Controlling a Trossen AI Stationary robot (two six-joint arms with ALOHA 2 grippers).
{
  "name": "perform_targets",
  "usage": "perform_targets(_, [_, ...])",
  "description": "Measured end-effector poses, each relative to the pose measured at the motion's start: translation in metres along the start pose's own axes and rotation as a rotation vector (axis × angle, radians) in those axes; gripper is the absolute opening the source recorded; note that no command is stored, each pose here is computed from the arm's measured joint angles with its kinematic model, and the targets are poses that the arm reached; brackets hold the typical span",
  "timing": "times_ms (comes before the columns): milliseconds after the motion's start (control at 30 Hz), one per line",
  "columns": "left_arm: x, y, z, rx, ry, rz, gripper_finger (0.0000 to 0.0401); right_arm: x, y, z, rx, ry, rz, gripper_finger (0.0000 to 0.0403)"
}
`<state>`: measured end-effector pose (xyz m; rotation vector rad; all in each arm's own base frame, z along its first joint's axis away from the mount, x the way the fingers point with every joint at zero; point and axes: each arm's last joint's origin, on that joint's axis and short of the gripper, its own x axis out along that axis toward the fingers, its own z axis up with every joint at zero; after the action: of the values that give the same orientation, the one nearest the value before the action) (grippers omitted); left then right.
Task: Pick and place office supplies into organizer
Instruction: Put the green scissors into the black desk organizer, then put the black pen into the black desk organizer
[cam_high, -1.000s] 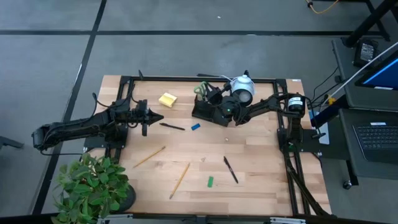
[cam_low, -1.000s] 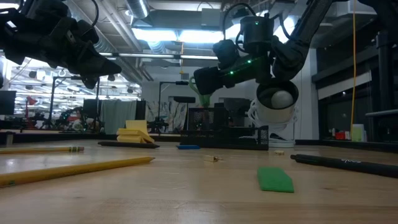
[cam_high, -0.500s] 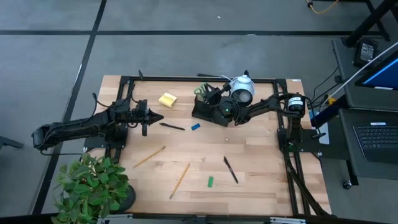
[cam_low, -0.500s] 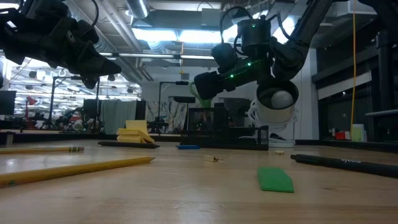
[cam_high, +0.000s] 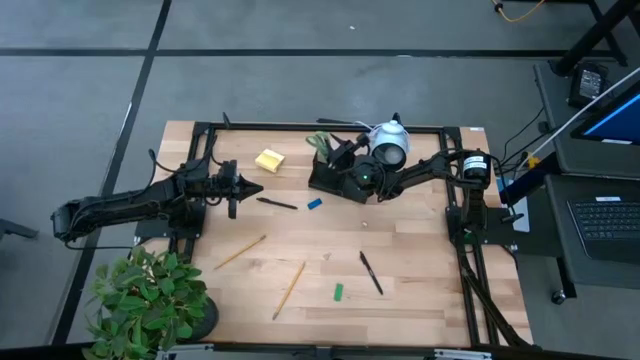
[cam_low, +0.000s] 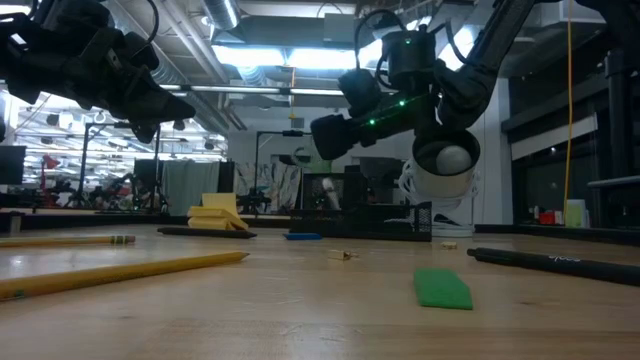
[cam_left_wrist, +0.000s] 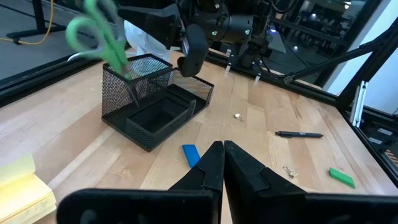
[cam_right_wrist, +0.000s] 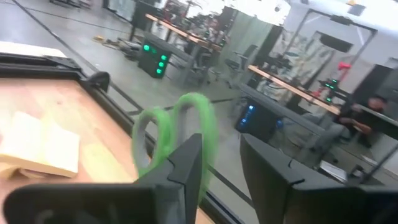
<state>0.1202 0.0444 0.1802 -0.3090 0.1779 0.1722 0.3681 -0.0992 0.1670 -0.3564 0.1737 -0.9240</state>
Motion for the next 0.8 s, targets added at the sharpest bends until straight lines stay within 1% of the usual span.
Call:
perform_targets(233, [0.0,0.0,0.0,-0.009,0.0,0.0,0.0006,0.0,0.0,0.001,-0.002,-0.015,0.013,0.0114])
perform_targets(333, [0.0,0.0,0.0,-0.009,0.0,0.0,0.0006,-0.002,0.001,0.007,0.025,-0.058,0.003,0.0115])
perform_targets(433, [0.0,0.0,0.0,-0.009,0.0,0.0,0.0006,-0.008,0.003,0.015,0.007,-0.113,-0.002,0.0115])
perform_targets(600, [0.0,0.0,0.0,0.005,0.0,0.0,0.0006,-0.014,0.013,0.034,-0.044,-0.162,0.013,0.0115])
perform_targets(800, [0.0,0.0,0.0,0.02,0.0,0.0,0.0006,-0.026,0.016,0.07,-0.057,-0.172,0.066,0.0112])
